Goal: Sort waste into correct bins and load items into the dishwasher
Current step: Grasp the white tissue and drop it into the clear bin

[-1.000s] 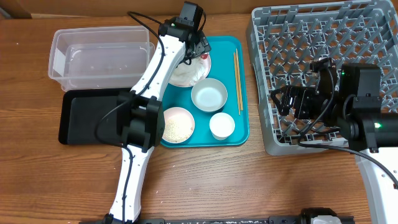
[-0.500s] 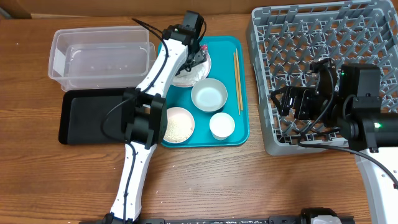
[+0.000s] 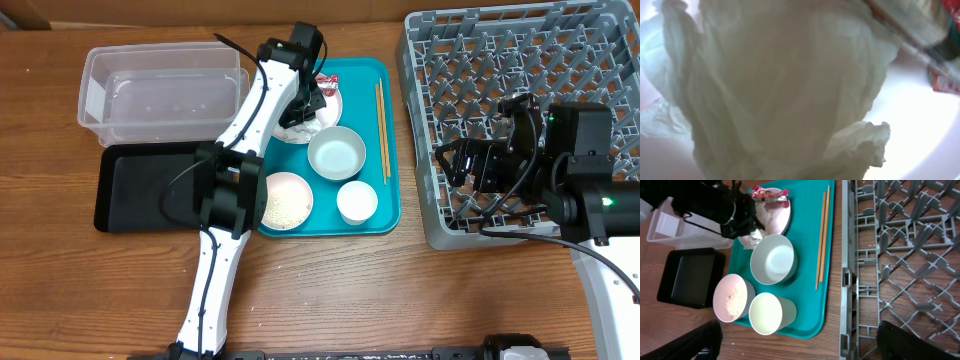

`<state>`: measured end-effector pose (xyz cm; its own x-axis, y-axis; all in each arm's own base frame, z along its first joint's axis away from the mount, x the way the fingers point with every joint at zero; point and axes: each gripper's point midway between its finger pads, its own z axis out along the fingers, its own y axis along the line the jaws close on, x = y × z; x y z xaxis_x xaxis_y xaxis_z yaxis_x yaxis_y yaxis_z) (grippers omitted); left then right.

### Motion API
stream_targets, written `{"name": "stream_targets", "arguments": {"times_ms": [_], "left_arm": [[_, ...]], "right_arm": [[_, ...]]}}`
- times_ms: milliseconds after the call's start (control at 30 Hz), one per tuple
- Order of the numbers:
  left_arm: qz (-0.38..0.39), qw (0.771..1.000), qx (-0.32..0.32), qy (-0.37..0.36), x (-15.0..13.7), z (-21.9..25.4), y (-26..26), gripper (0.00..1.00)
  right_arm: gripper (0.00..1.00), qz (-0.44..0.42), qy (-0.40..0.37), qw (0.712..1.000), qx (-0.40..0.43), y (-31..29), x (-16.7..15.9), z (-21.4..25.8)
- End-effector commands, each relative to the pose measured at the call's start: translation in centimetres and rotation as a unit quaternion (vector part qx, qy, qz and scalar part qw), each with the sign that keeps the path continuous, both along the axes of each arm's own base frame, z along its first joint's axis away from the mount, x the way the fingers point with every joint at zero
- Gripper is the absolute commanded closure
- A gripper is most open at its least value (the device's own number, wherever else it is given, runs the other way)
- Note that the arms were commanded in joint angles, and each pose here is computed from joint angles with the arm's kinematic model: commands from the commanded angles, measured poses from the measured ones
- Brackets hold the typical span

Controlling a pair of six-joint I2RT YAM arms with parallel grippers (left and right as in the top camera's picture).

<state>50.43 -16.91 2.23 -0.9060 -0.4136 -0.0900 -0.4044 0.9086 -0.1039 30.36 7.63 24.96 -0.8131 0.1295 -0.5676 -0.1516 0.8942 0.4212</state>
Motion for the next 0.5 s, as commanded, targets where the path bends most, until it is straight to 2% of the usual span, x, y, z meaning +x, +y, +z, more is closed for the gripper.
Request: {"name": "stream_targets", "arguments": {"times_ms": [0, 133, 267, 367, 467], "left_arm": [[-0.015, 0.996, -0.038, -0.085, 1.5, 9.7, 0.4, 0.96], [-0.022, 0.991, -0.044, -0.122, 0.4, 16.0, 1.4, 0.96], [-0.033, 0.986, -0.042, -0.157, -0.3, 19.9, 2.8, 0.96], [-0.014, 0.984, -0.024, -0.175, 0.0, 21.4, 5.4, 0.96], [0.015, 0.984, -0.004, -0.176, 0.8, 21.0, 8.5, 0.96]], "right_arm": [[0.00, 0.000, -0.017, 1.000, 0.001, -0.1, 0.3, 1.2], [0.00, 0.000, -0.022, 1.000, 0.001, -0.1, 0.5, 1.3], [0.00, 0.000, -0.029, 1.000, 0.001, -0.1, 0.7, 1.5], [0.00, 0.000, -0.033, 0.999, 0.001, -0.1, 0.8, 1.7], [0.00, 0.000, -0.035, 0.999, 0.001, -0.1, 0.9, 1.7]]}}
